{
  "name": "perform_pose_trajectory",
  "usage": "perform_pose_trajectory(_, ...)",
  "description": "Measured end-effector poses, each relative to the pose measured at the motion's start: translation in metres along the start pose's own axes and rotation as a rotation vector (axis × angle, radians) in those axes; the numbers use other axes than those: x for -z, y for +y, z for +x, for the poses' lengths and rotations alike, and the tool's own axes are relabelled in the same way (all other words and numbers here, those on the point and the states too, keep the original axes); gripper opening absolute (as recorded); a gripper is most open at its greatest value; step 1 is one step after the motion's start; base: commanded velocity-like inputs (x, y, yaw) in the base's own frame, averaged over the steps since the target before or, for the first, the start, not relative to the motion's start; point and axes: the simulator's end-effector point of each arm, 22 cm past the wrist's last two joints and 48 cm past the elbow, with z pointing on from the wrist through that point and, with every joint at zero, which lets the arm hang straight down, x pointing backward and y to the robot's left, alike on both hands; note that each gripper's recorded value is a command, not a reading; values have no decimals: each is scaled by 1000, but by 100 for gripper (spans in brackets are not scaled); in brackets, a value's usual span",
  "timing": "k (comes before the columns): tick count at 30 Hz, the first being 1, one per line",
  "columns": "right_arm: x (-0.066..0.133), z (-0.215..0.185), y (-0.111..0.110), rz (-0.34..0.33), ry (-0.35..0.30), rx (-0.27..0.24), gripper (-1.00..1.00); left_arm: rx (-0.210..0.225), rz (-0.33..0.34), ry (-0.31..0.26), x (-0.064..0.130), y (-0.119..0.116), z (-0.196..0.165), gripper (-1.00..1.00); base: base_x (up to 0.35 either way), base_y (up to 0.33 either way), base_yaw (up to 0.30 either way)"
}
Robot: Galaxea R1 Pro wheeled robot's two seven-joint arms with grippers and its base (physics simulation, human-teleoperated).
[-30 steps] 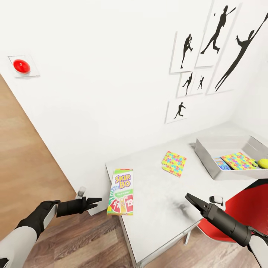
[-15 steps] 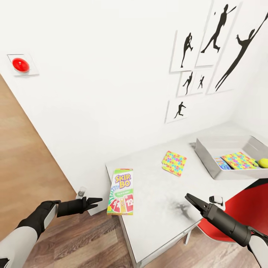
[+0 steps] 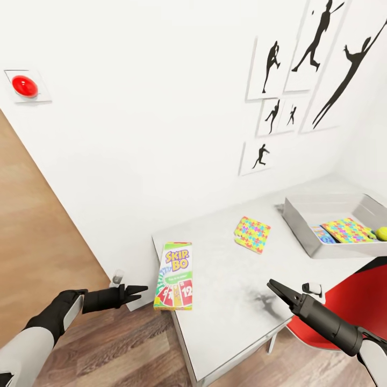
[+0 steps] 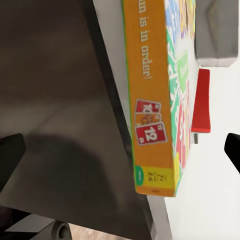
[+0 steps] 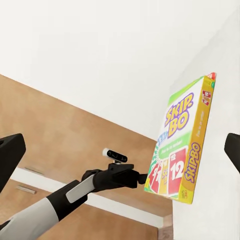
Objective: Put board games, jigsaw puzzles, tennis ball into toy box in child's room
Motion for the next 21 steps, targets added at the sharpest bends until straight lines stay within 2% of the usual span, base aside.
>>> perform_pose_trajectory(11,-1,4,-13,0,0,0,100,0,0,0,-7,12,1,100,0,0,0)
perform_pose_trajectory(21,-1,4,-13,0,-1,1,100,0,1,1,-7,11,1,100,0,0,0)
